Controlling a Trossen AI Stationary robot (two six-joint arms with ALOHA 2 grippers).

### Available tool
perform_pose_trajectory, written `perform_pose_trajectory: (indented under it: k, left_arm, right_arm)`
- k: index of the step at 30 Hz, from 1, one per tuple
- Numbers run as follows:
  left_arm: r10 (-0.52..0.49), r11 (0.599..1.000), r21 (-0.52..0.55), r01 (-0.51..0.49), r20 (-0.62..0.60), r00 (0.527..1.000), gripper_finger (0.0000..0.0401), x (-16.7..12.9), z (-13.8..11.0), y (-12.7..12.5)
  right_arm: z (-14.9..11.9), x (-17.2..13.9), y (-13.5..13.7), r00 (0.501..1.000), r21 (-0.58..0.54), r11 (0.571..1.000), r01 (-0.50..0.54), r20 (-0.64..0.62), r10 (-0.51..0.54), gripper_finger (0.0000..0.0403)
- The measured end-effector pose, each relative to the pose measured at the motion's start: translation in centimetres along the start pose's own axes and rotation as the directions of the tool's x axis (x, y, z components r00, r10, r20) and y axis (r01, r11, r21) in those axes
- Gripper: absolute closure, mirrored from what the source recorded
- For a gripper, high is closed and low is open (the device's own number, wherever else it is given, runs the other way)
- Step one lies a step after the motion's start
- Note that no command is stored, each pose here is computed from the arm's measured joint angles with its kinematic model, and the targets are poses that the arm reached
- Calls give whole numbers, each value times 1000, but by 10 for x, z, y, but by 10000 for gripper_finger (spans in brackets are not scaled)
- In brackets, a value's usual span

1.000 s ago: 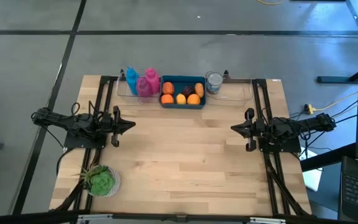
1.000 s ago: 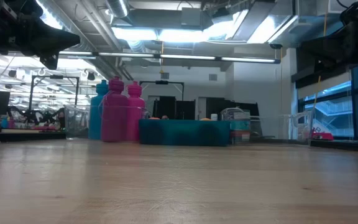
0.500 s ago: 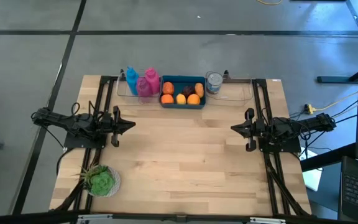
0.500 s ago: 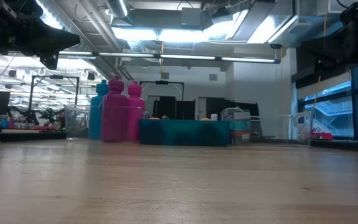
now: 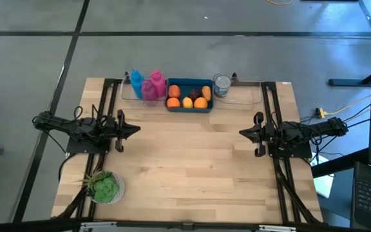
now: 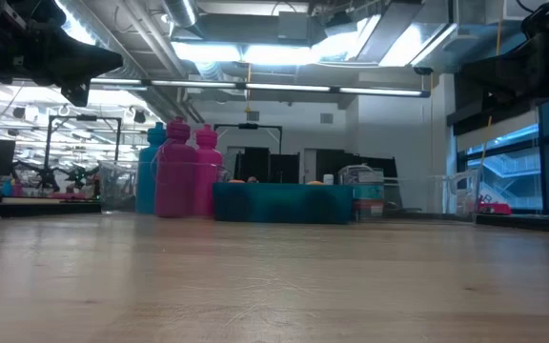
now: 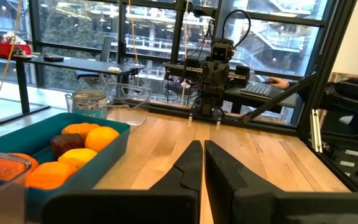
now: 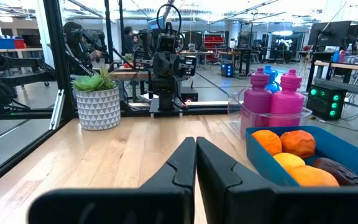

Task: Pick & Place Food Item
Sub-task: Return to Home Position

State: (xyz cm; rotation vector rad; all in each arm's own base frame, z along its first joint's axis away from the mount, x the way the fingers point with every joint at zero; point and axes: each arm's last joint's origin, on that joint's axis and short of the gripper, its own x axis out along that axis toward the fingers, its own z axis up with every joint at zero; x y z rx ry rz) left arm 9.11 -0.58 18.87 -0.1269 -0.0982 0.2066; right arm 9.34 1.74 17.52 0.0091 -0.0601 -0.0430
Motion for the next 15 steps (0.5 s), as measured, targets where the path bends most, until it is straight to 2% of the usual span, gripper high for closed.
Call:
perform_pose_trajectory:
  k: [15]
  left_arm:
    - [0, 1000, 1, 0, 0, 1000, 386, 0, 0, 0]
  right_arm:
    - [0, 0, 0, 1000, 0, 1000, 0, 0, 0, 387]
